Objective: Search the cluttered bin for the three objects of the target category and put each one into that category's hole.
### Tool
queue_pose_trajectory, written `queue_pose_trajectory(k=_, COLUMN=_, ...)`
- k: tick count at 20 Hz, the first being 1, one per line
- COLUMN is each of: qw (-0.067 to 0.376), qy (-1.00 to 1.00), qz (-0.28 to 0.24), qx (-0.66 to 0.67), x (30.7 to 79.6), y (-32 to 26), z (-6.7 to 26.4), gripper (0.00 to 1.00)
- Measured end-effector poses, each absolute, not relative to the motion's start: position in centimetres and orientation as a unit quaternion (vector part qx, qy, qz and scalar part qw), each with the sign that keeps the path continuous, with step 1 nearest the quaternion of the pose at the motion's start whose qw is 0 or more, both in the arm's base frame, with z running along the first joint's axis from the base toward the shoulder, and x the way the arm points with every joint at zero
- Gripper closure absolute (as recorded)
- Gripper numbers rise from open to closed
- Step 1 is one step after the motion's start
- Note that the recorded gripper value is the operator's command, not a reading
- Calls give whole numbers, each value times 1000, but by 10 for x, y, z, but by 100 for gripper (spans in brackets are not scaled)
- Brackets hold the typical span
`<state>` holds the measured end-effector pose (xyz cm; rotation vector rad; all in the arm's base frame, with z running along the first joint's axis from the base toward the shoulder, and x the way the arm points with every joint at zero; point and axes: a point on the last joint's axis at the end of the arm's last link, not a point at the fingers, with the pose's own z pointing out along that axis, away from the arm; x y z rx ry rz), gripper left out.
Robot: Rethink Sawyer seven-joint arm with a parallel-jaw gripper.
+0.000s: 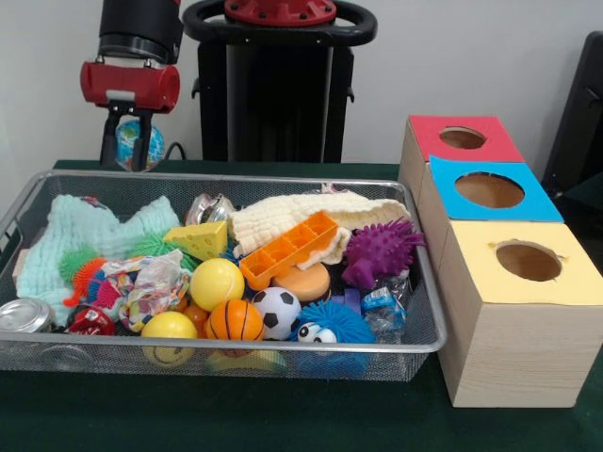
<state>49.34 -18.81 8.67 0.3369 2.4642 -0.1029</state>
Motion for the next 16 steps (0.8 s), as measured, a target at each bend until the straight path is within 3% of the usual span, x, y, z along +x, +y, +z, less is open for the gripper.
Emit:
queue_pose_trajectory(k=8, qw=321, qy=937, qz=-43, qx=132, x=510, y=-160, z=114, gripper=100)
queue_pose_trajectory(k=16, qw=314, qy=940, qz=-23, qx=134, x=527, y=-114, z=107, gripper=100)
